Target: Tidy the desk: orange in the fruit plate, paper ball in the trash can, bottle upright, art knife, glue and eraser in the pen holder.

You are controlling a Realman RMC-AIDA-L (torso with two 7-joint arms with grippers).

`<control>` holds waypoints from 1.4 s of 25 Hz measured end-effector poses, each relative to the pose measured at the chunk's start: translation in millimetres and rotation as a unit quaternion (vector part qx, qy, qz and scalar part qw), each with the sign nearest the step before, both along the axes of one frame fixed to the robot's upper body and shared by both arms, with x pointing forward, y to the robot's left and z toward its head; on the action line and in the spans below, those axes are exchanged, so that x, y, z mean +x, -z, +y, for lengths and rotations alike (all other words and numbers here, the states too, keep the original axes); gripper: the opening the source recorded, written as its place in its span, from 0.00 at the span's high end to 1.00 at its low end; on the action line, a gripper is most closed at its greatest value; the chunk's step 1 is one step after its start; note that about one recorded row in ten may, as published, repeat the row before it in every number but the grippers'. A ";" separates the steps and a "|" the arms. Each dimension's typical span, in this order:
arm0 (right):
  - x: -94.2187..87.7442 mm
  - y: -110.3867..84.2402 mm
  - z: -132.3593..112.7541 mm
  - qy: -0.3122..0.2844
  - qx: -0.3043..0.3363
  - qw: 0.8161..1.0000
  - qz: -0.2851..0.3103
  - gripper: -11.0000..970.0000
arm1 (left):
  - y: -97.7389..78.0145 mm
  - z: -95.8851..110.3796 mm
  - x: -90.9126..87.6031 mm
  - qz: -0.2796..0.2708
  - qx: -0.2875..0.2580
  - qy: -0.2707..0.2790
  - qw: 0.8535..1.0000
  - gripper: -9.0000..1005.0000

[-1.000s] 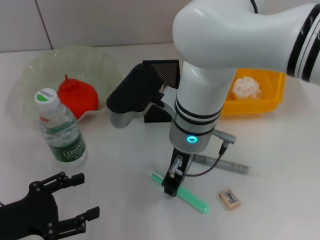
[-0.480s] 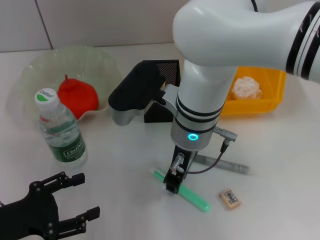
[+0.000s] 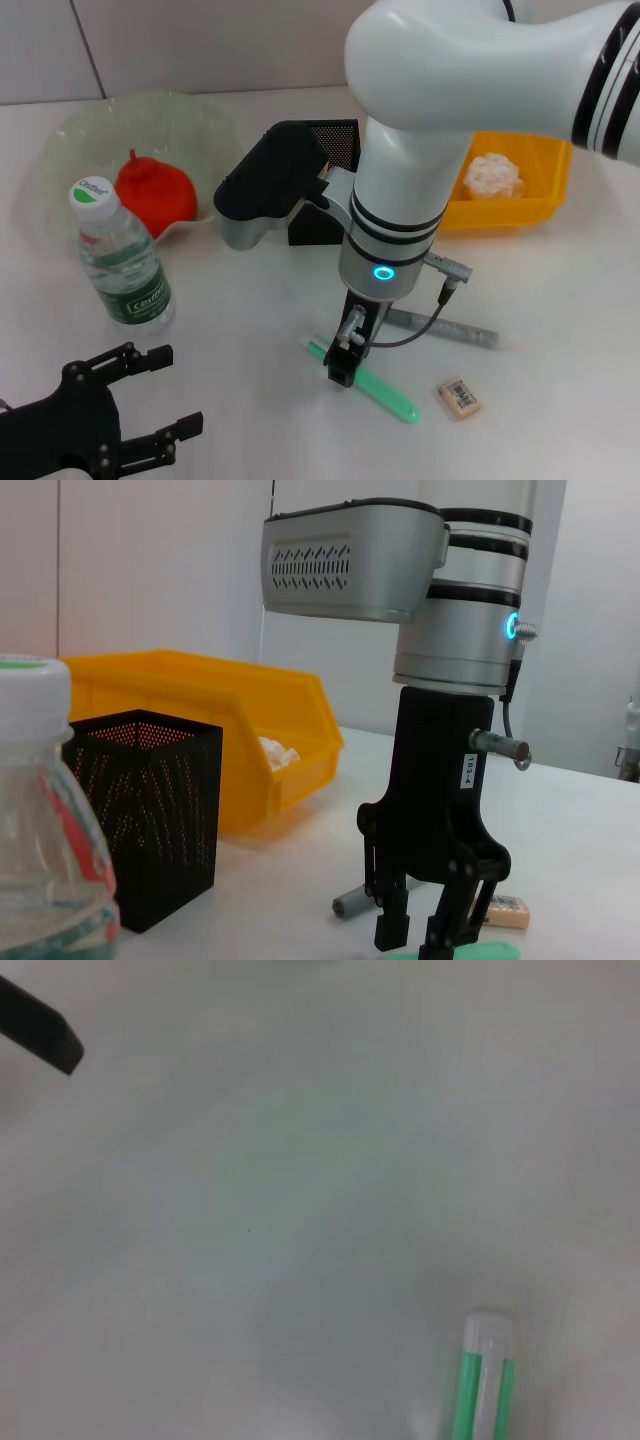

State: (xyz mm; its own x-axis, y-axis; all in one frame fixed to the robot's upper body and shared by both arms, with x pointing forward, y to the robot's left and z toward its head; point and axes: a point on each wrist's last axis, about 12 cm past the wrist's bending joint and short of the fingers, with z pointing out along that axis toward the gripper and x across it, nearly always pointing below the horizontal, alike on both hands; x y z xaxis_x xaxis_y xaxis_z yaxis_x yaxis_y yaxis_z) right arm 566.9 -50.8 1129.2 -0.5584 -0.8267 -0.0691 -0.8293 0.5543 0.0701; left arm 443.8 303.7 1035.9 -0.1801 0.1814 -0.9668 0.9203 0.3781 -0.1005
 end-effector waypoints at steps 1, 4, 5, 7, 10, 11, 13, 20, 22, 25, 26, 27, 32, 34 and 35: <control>0.1 0.3 -0.4 0.001 -0.001 1.000 0.000 0.66 | 0.0 -0.2 0.2 0.000 0.000 0.000 1.000 0.20; 0.2 0.7 -0.8 0.002 -0.001 1.000 0.001 0.67 | -0.1 -0.2 0.4 0.000 0.000 0.001 1.000 0.20; 0.3 0.9 -1.0 0.002 -0.001 1.000 0.001 0.67 | -0.1 -0.2 0.5 0.000 0.000 0.001 1.000 0.20; 0.4 0.9 -1.0 0.002 -0.001 1.000 0.001 0.68 | -0.1 -0.2 0.5 0.000 0.000 0.001 1.000 0.20; 0.4 0.9 -1.0 0.002 -0.001 1.000 0.001 0.69 | -0.1 -0.2 0.6 0.000 0.000 0.001 1.000 0.20; 0.4 1.0 -1.1 0.002 -0.002 1.000 0.001 0.70 | -0.1 -0.2 0.6 0.000 0.000 0.001 1.000 0.20; 0.5 1.2 -1.3 0.003 -0.002 1.000 0.002 0.71 | -0.1 -0.1 0.6 0.000 0.001 0.001 1.000 0.20; 0.5 1.4 -1.5 0.003 -0.003 1.000 0.002 0.77 | -0.2 -0.1 0.8 0.000 0.001 0.001 1.000 0.20; 0.6 0.8 -1.1 0.002 -0.003 1.000 0.002 0.79 | -0.2 -0.2 1.1 0.000 0.001 0.001 1.000 0.20; 0.9 -0.1 -0.7 0.001 -0.006 1.000 0.003 0.81 | -0.2 -0.2 1.2 0.000 0.001 0.001 1.000 0.20; 0.9 0.0 -0.9 0.002 -0.007 1.000 0.003 0.82 | -0.2 -0.2 1.2 0.000 0.002 0.001 1.000 0.20; 0.9 0.0 -0.9 0.002 -0.007 1.000 0.003 0.83 | -0.2 -0.2 1.2 0.000 0.002 0.001 1.000 0.20; 0.7 -0.4 -0.5 0.001 -0.007 1.000 0.003 0.87 | 0.1 0.2 1.2 0.000 0.002 0.000 1.000 0.20; 0.8 0.0 -1.1 0.002 -0.008 1.000 0.004 0.88 | 0.1 0.2 1.2 0.000 0.002 0.000 1.000 0.20; 0.9 0.1 -1.0 0.002 -0.007 1.000 0.003 0.89 | 0.2 0.3 1.1 0.001 0.002 -0.001 1.000 0.20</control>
